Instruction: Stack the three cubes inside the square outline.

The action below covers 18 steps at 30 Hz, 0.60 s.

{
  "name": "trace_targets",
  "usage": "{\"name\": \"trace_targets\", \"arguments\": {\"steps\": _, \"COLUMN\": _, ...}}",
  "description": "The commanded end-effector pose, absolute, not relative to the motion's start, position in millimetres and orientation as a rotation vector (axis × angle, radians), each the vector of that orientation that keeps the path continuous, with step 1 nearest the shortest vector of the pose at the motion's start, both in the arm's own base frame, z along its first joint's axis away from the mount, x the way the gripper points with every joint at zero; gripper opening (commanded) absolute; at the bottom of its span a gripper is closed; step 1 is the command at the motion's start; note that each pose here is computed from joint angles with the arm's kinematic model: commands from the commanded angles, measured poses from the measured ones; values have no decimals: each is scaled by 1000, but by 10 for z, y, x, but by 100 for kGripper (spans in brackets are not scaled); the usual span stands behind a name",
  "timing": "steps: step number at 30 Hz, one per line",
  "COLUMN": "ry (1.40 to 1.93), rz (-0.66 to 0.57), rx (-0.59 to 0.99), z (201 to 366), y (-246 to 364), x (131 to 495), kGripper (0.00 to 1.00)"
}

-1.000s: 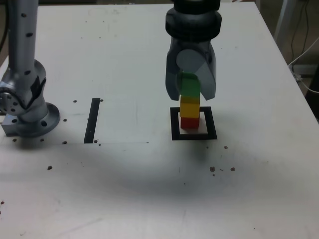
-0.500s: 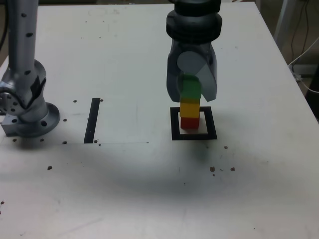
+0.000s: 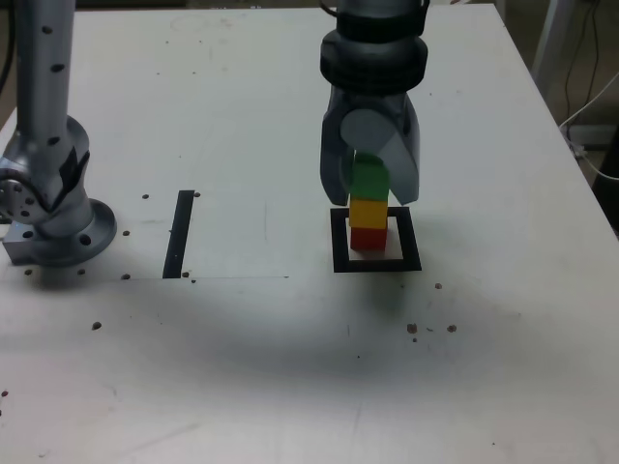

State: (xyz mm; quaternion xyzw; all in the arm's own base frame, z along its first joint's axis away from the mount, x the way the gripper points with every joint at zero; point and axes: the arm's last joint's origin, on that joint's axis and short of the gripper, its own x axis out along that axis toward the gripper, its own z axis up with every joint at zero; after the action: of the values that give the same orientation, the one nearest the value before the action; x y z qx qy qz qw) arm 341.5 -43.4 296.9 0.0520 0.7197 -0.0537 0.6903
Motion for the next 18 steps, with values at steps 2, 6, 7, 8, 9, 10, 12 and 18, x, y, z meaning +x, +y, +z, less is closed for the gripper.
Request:
{"name": "trace_targets", "arguments": {"steps": 2, "ry": 1610, "rz": -123, "rx": 117, "z": 2950, "y": -430, "x": 3425, "kGripper": 88}}
{"name": "trace_targets", "arguments": {"steps": 6, "ry": 1611, "rz": -124, "rx": 117, "z": 2948, "y": -429, "x": 3420, "kGripper": 89}}
{"name": "trace_targets", "arguments": {"steps": 7, "ry": 1612, "rz": -124, "rx": 118, "z": 2947, "y": -429, "x": 3419, "kGripper": 89}}
{"name": "trace_targets", "arguments": {"steps": 8, "ry": 1612, "rz": -124, "rx": 118, "z": 2947, "y": -429, "x": 3417, "kGripper": 89}}
{"name": "trace_targets", "arguments": {"steps": 9, "ry": 1613, "rz": -124, "rx": 118, "z": 2946, "y": -428, "x": 3415, "kGripper": 90}}
{"name": "trace_targets", "arguments": {"steps": 10, "ry": 1613, "rz": -124, "rx": 118, "z": 2946, "y": -427, "x": 3413, "kGripper": 90}}
{"name": "trace_targets", "arguments": {"steps": 12, "ry": 1614, "rz": -122, "rx": 119, "z": 2949, "y": -425, "x": 3404, "kGripper": 91}}
{"name": "trace_targets", "arguments": {"steps": 18, "ry": 1618, "rz": -84, "rx": 130, "z": 3024, "y": -388, "x": 3305, "kGripper": 99}}
